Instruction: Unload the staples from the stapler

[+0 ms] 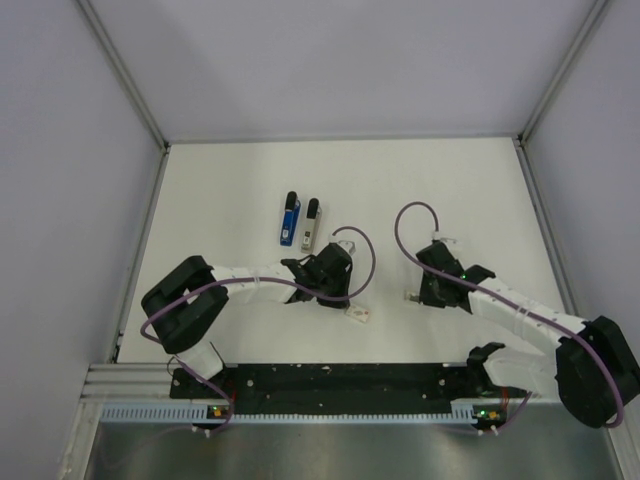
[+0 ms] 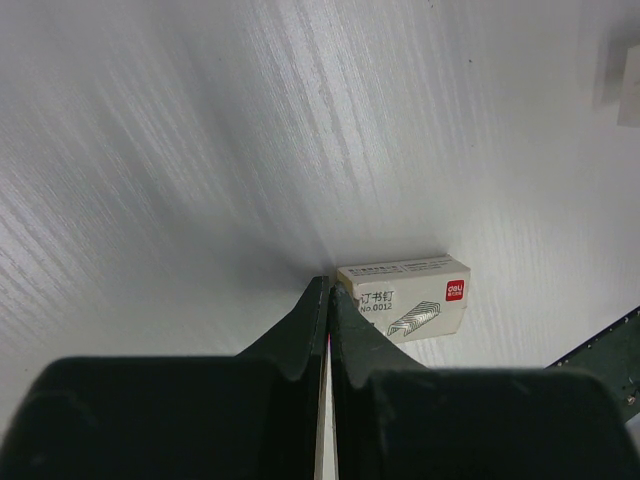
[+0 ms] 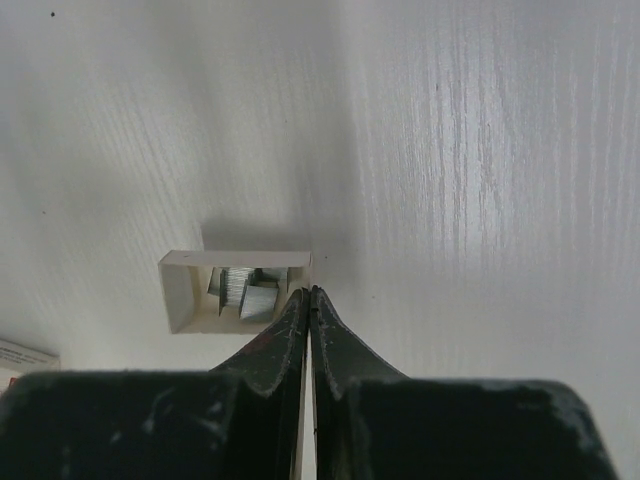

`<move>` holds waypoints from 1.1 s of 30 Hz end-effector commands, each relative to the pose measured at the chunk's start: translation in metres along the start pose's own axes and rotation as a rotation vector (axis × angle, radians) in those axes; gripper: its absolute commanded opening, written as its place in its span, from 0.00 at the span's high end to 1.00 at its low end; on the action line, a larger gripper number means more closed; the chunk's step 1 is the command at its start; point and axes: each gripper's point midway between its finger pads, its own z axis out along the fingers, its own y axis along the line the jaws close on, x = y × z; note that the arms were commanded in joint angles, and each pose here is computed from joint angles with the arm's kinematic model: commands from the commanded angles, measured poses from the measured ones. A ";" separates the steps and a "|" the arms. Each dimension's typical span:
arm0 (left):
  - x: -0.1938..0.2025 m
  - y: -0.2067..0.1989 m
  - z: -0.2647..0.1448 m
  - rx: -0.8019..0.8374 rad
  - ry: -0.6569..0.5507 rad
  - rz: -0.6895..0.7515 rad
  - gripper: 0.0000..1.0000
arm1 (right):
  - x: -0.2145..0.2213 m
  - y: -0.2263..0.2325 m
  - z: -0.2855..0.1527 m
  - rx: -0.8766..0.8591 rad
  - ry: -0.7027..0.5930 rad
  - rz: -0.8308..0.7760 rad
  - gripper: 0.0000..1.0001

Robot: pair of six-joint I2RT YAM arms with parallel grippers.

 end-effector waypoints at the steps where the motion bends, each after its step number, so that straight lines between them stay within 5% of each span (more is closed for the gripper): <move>1: -0.014 -0.011 -0.005 0.040 -0.049 -0.014 0.97 | 0.001 -0.005 -0.007 0.000 -0.013 0.031 1.00; 20: -0.013 -0.010 -0.014 0.031 -0.143 -0.209 1.00 | 0.025 0.024 -0.027 0.053 -0.015 -0.012 1.00; 33: 0.014 -0.011 -0.012 0.049 -0.106 -0.168 1.00 | 0.036 0.046 -0.030 0.045 0.004 -0.024 1.00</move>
